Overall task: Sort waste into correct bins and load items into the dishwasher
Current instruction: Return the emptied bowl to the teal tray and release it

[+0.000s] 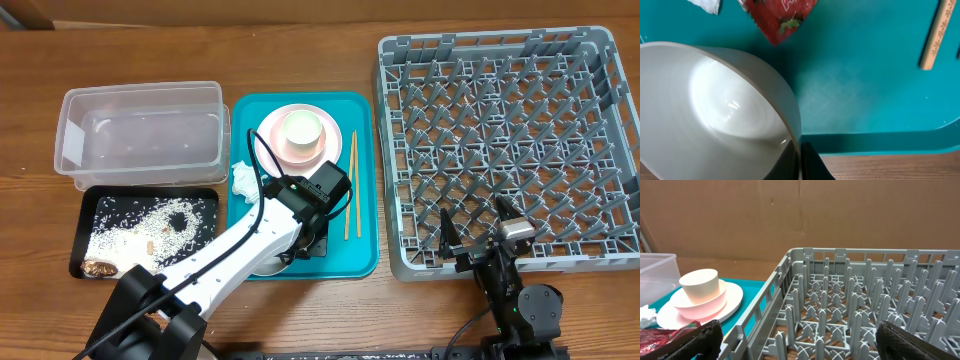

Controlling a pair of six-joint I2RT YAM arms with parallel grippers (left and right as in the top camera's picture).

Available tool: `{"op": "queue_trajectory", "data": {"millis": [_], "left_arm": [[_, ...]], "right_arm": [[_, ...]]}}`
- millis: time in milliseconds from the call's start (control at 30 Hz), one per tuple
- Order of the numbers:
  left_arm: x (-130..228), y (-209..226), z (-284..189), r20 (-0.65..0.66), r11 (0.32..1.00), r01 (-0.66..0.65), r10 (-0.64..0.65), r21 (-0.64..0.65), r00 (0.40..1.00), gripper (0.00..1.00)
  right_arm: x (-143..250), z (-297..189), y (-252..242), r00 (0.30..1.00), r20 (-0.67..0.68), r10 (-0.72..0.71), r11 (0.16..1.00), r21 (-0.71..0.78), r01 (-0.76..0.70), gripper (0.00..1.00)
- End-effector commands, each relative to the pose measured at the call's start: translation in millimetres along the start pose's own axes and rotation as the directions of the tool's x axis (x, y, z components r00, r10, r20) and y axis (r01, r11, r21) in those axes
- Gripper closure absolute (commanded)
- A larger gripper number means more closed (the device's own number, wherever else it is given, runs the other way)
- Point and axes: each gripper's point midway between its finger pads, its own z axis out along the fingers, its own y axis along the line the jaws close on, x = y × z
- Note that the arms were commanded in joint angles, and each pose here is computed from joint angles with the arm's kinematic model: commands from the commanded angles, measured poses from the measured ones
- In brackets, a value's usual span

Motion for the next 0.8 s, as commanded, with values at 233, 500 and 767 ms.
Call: {"op": "queue_trajectory", "data": {"millis": [233,500,767], "left_arm": [[-9.0,-0.2,-2.0,0.043,1.000,0.004,-0.004,-0.012,0.999,0.93],[-8.2,0.4,-2.0,0.040,1.000,0.004,-0.003,-0.015,0.999,0.85],[-14.1,6.8,-7.1,0.062,0.999,0.011,-0.008,-0.047,0.998,0.93]], "right_arm": [[1.2,0.0,0.8,1.000,0.007,0.002,1.000,-0.003,-0.002,0.00],[1.2,0.0,0.8,1.000,0.007,0.002,1.000,-0.003,-0.002,0.00],[1.2,0.0,0.8,1.000,0.007,0.002,1.000,-0.003,-0.002,0.00]]}}
